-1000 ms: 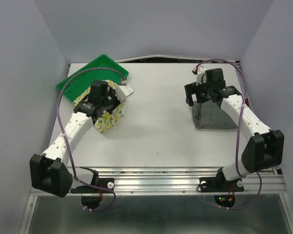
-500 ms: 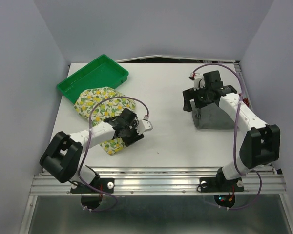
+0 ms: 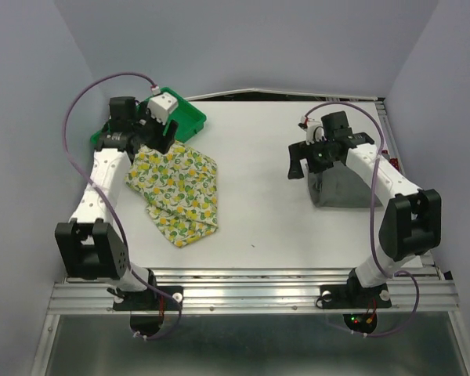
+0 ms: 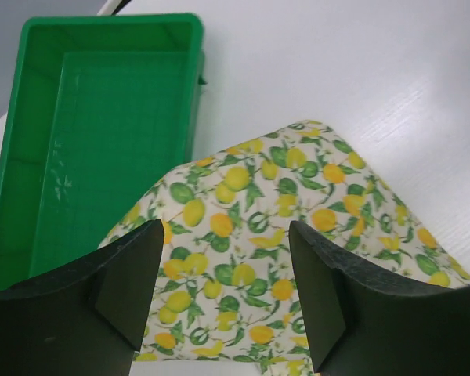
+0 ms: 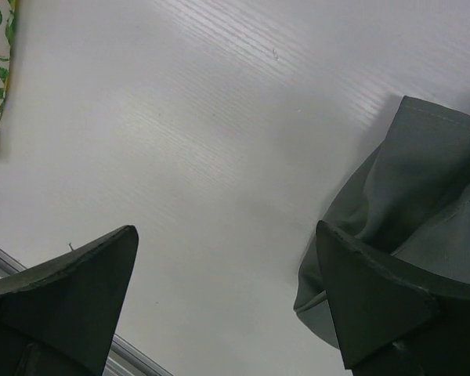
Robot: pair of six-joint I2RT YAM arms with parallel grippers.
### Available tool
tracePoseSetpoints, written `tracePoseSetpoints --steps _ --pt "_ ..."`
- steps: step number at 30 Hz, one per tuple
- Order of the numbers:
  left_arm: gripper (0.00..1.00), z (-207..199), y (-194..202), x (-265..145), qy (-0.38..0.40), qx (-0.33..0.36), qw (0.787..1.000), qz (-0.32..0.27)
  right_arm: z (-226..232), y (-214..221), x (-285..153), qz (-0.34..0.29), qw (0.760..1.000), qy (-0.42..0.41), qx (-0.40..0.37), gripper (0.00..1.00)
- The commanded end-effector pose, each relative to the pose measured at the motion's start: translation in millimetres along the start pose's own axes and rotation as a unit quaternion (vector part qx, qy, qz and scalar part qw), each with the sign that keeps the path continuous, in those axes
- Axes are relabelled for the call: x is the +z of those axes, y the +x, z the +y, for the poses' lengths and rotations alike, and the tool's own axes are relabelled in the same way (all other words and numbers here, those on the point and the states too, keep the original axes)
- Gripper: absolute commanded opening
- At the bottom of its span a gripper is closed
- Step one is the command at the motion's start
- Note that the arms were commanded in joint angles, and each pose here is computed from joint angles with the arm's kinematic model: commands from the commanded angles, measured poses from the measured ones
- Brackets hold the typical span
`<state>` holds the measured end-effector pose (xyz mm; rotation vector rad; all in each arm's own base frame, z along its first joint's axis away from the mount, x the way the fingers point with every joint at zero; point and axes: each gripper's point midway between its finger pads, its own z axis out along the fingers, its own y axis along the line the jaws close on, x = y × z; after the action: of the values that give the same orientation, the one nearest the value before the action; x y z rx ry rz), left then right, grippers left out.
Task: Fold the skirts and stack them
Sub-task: Move the skirt to the center of the board
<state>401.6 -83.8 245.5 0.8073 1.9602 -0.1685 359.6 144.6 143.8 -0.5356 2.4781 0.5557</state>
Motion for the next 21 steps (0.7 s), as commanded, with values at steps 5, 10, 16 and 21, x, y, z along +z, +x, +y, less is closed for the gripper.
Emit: tracePoseSetpoints --steps 5,10,16,21 --pt "0.86 112 69 11 0.012 -0.17 0.984 0.059 7 -12 -10 -0.015 1.0 -0.01 -0.005 1.0" --pt "0.87 150 122 11 0.02 -0.227 0.969 0.1 7 -8 -10 -0.007 1.0 -0.011 -0.006 1.0" --pt "0.84 154 162 18 0.033 -0.258 0.957 0.128 6 -8 -7 -0.004 1.0 -0.01 -0.003 1.0" --pt "0.71 139 172 23 0.088 -0.278 0.95 0.115 4 -10 -8 -0.005 1.0 -0.006 -0.005 1.0"
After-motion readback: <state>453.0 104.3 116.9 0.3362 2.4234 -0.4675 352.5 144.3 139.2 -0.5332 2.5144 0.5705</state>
